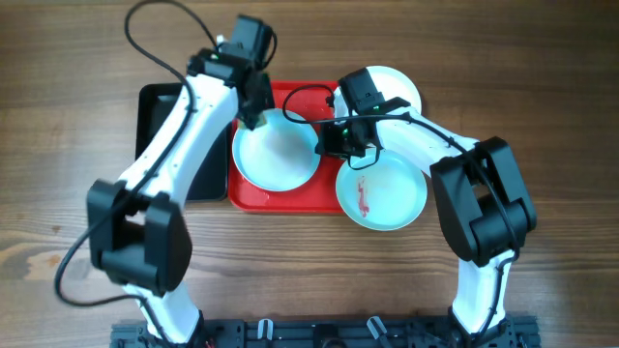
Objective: Clean dirty plates on tray and stack at the side
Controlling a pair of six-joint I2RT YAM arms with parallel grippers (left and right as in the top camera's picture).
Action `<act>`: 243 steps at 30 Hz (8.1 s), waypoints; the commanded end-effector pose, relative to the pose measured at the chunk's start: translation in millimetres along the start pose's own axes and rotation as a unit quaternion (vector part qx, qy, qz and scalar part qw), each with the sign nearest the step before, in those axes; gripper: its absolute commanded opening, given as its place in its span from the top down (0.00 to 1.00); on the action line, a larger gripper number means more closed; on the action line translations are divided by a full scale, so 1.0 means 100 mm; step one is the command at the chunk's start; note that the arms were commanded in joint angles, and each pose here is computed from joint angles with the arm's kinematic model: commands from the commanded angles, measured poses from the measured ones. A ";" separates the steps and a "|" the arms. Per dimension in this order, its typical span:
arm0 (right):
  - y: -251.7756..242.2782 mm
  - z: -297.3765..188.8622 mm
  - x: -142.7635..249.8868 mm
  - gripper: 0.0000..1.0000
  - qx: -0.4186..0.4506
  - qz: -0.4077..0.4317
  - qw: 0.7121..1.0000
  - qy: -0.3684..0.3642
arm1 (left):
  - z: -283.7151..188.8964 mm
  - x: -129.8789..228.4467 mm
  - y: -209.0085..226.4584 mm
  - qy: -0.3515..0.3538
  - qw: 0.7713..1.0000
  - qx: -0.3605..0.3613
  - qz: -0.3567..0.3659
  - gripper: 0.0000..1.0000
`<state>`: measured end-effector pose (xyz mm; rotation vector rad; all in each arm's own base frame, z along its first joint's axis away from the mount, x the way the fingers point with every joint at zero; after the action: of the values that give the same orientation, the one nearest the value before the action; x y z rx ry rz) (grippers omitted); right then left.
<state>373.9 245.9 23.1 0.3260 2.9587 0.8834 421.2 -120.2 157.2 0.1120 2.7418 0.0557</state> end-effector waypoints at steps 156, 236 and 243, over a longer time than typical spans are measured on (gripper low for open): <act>-2.97 -2.37 -0.61 0.96 0.215 0.360 0.887 -0.194 | -0.15 0.28 1.61 0.066 0.988 -0.001 -0.143 0.96; -1.82 -1.44 0.68 0.75 0.116 0.142 0.983 -0.024 | -0.16 0.33 1.60 0.078 0.987 -0.001 -0.143 0.96; -1.82 -1.44 0.67 0.92 0.115 0.142 0.983 -0.026 | -0.16 0.33 1.60 0.078 0.987 -0.001 -0.143 0.96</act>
<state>262.3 34.6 48.7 0.7801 3.0054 0.5519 395.7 44.3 166.8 -0.3258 2.8817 0.0009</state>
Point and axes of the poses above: each gripper's point midway between its finger pads, its own z axis out along the fingers, its own y axis along the line the jaws close on, x = y × z, the point moved 2 cm from there along -z, back along the fingers, and after that the axes turned 15 degrees about z, right-handed, at the moved point
